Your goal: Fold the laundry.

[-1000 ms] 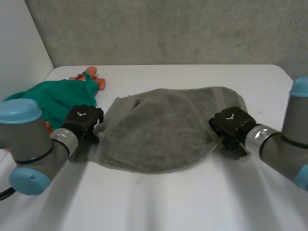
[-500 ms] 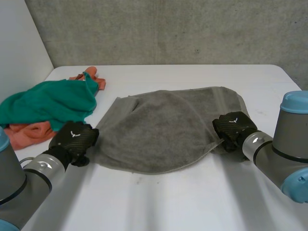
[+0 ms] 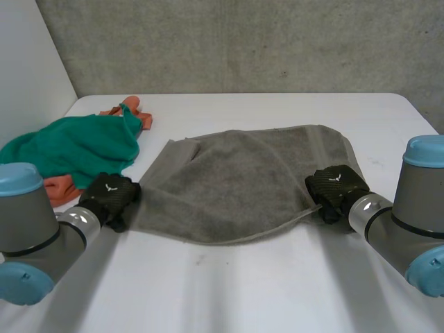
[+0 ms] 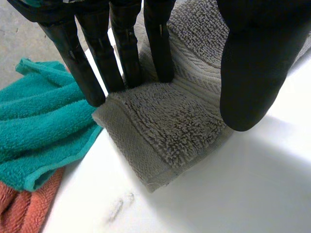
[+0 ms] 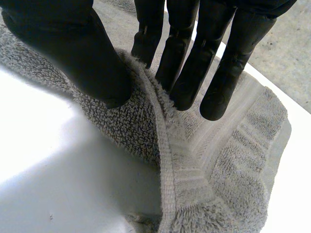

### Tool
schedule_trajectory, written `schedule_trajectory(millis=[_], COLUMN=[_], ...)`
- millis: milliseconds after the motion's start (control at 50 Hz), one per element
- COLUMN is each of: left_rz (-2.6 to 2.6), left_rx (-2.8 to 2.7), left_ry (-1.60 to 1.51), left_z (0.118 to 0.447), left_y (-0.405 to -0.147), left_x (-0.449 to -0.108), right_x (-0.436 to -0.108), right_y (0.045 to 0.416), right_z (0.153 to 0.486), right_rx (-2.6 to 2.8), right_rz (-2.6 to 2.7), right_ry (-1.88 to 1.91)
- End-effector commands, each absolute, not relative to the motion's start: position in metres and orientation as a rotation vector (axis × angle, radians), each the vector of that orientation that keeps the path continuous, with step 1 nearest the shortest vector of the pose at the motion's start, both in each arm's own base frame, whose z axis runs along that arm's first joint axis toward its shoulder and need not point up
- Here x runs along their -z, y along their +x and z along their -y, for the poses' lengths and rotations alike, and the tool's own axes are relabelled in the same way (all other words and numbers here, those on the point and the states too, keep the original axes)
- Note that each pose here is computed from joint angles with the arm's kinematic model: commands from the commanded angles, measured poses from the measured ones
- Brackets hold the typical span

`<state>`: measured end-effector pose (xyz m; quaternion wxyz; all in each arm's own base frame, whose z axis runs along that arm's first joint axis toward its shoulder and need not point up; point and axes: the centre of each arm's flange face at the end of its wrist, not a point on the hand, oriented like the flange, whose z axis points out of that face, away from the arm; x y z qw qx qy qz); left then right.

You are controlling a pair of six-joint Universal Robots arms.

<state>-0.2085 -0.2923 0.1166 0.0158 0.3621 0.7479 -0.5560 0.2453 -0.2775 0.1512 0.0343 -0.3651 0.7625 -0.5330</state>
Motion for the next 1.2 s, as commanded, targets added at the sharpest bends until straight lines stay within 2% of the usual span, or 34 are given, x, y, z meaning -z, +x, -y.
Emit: schedule_trajectory(millis=[20,240,420,480,820,1200], left_rz=[-2.29,-2.224,-2.154,-2.187,-2.244,-2.319], left_rx=[1.69,1.687,1.854,1.874,1.815,1.738], left_ry=[1.191,1.243,1.193,1.173,1.178,1.221], left_z=[0.3,0.306,0.296,0.293,0.293,0.278], left_y=[-0.213,-0.216,-0.226,-0.227,-0.223,-0.224], left_x=[-0.104,-0.102,-0.142,-0.146,-0.13,-0.122], right_x=[-0.15,-0.151,-0.151,-0.152,-0.151,-0.15], right_y=[0.245,0.245,0.245,0.245,0.246,0.247], right_z=[0.277,0.277,0.278,0.278,0.277,0.275], right_rx=[1.636,1.638,1.637,1.639,1.629,1.624], right_rz=[-2.347,-2.346,-2.344,-2.342,-2.343,-2.341], right_ry=[-1.123,-1.123,-1.124,-1.124,-1.127,-1.132])
